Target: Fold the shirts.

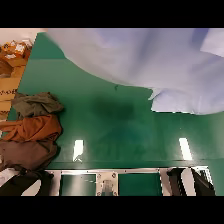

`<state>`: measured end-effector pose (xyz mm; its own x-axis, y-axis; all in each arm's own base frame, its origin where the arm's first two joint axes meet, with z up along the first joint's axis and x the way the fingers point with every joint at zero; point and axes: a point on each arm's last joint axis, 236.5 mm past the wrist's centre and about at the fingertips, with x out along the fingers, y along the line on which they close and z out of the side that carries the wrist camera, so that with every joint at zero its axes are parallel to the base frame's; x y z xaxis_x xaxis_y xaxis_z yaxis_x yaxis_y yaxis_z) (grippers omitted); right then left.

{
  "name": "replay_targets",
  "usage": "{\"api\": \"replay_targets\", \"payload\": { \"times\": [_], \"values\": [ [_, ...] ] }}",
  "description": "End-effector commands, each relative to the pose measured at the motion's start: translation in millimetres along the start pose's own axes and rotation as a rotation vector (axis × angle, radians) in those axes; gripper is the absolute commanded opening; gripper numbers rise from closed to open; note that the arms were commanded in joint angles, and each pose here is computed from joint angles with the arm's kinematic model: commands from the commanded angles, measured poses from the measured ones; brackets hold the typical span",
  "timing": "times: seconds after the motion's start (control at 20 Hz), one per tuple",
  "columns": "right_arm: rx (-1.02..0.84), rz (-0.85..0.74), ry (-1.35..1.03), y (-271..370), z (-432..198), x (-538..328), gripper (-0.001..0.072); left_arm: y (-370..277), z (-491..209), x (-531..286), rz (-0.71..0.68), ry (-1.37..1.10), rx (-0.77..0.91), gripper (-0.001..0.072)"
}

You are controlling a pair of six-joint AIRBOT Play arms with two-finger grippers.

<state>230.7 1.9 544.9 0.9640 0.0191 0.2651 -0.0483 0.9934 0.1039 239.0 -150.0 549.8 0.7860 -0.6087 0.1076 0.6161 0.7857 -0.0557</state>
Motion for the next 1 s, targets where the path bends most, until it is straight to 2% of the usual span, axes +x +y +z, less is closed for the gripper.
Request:
{"api": "replay_targets", "payload": {
  "times": [0.0,0.2,0.35,0.55,0.75,0.95],
  "values": [
    [-0.126,-0.077,-0.172,27,50,-44,0.0016,-30,40,-63,0.039,-0.127,0.090,0.0032],
    [-0.067,-0.112,-0.060,-10,16,-18,0.0016,21,-7,-40,0.184,0.042,0.012,0.0032],
    [0.075,-0.100,0.072,-55,-44,20,0.0016,64,-82,16,0.201,0.221,-0.093,0.0032],
    [0.233,-0.012,0.354,-102,-196,86,0.0016,130,-218,95,0.242,0.473,-0.253,0.0032],
    [0.446,-0.055,0.666,-150,-381,128,0.0015,178,-366,157,0.251,0.701,-0.406,0.0032],
    [0.628,-0.084,0.841,-185,-516,144,0.0015,196,-516,189,0.202,0.893,-0.539,0.0032]
  ]
}}
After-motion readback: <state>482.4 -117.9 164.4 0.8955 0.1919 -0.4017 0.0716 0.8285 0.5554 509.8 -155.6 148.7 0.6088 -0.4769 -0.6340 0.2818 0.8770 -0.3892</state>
